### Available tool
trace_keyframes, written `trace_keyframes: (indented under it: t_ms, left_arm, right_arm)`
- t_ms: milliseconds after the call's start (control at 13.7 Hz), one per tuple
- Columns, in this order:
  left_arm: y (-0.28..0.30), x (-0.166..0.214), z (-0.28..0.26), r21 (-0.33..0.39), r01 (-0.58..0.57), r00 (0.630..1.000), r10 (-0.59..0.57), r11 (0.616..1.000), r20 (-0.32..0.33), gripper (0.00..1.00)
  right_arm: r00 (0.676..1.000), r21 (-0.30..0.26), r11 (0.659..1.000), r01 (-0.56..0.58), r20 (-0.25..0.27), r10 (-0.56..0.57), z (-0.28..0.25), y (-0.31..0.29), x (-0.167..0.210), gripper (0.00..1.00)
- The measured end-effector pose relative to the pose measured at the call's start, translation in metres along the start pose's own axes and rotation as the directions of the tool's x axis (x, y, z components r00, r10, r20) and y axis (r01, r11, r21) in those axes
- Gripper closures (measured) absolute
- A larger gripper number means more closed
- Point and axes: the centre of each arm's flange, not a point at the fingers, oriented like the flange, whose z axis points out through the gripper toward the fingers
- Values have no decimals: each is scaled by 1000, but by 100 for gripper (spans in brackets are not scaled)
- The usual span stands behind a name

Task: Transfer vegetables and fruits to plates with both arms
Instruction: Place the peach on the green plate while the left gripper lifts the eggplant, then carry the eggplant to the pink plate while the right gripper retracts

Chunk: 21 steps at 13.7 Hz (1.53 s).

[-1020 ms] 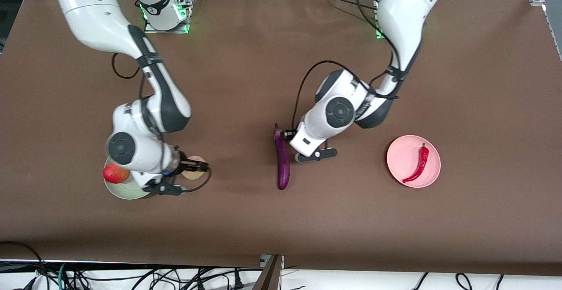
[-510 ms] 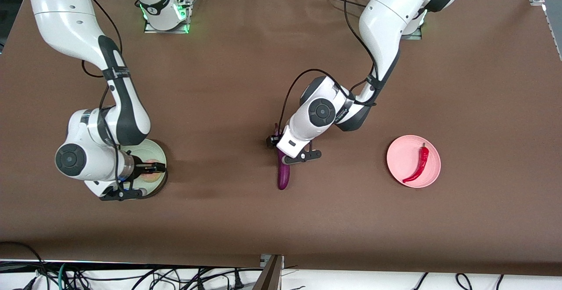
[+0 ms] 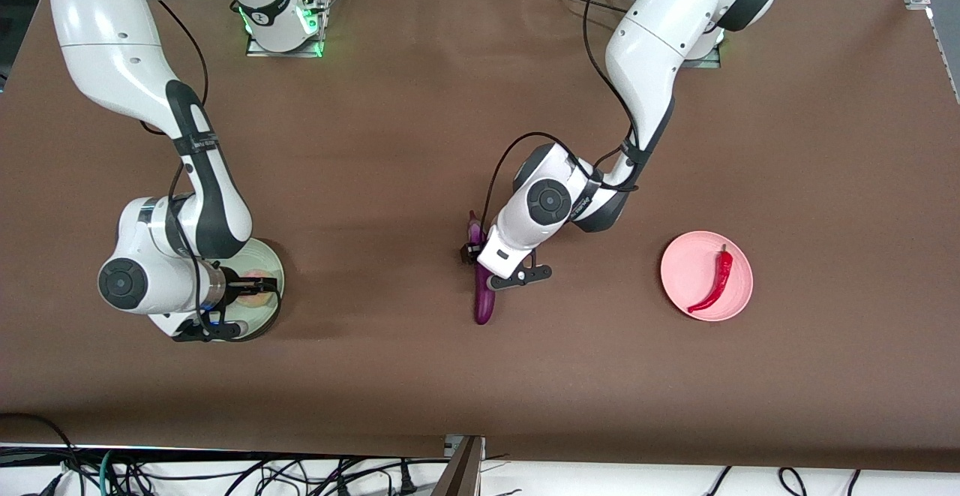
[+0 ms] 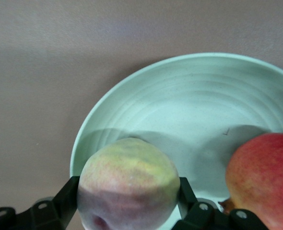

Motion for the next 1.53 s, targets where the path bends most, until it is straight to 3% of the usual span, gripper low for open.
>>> trace_keyframes:
  t_ms: [146, 291, 583, 728, 1020, 1238, 1530]
  left_arm:
    - [2, 1, -3, -6, -1, 1000, 1, 1000, -5, 38]
    - [6, 4, -6, -17, -3, 1000, 2, 1000, -14, 42]
    - [6, 6, -1, -19, -1, 1000, 1, 1000, -16, 45]
    - [5, 6, 3, -18, 0, 1000, 0, 1000, -15, 44]
    - [5, 8, 2, -18, -27, 999, 27, 999, -20, 63]
    - [-6, 25, -7, -10, -48, 998, 48, 999, -29, 63]
    - [-41, 54, -47, 95, -86, 994, 78, 992, 82, 63]
  right_arm:
    - [1000, 0, 1000, -2, -2, 2, 0, 1, 0, 14]
    - [1000, 1, 1000, -6, -13, 6, -5, 5, 2, 0]
    - [995, -1, 1000, 3, -103, -3, -108, 13, -4, 0]
    - [994, -3, 1000, 17, -106, -17, -168, 10, -22, 0]
    - [996, -4, 1000, 26, -88, -26, -235, 7, -55, 0]
    - [997, -9, 999, 31, -66, -32, -277, 4, -85, 0]
    - [996, -16, 999, 47, -72, -49, -319, -8, -132, 0]
